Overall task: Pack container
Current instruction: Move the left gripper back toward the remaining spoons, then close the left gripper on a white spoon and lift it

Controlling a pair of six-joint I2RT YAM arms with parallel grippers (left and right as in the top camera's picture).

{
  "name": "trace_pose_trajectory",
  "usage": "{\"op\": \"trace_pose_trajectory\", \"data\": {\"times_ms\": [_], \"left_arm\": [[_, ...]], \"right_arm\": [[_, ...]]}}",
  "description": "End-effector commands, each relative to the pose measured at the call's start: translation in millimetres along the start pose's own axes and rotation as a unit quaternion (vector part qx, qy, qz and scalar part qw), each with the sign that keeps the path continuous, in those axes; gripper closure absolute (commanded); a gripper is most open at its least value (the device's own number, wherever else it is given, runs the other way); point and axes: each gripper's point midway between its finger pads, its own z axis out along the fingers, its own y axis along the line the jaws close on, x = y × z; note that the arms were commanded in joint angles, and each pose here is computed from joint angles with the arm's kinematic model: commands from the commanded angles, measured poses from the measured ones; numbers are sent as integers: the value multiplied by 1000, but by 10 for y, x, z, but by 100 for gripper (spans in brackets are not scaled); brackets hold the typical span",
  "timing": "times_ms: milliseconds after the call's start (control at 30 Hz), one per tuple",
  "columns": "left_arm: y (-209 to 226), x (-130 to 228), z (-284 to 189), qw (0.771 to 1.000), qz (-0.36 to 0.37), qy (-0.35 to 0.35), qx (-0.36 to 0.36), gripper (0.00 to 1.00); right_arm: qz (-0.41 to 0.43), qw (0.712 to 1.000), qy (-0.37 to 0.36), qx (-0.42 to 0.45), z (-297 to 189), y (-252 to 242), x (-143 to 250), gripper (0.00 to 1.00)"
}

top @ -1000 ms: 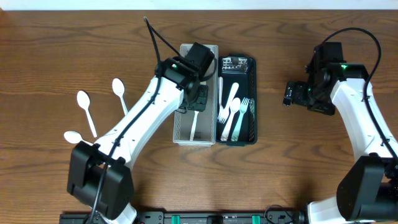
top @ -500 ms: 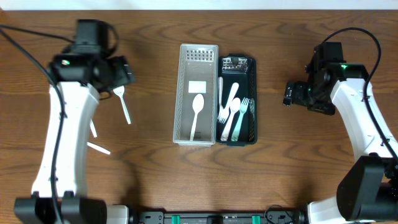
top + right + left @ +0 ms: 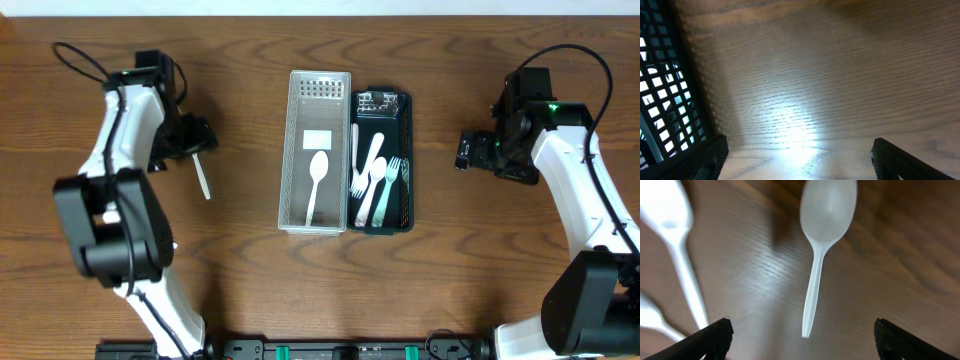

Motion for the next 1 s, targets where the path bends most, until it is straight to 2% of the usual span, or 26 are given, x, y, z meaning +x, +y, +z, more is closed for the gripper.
{"op": "trace_pose_trajectory", "data": {"times_ms": [0,433,967], "left_arm": [[-47,65,196,999,27,33,12,8],[-63,72,369,997,58,47,16,8],[-43,152,558,997,47,68,12,8]], "right_arm": [[-5,1000,7,2,37,-21,23,5],[-8,1000,7,2,37,-21,21,5],[-4,1000,11,3,35,-53,35,4]]}}
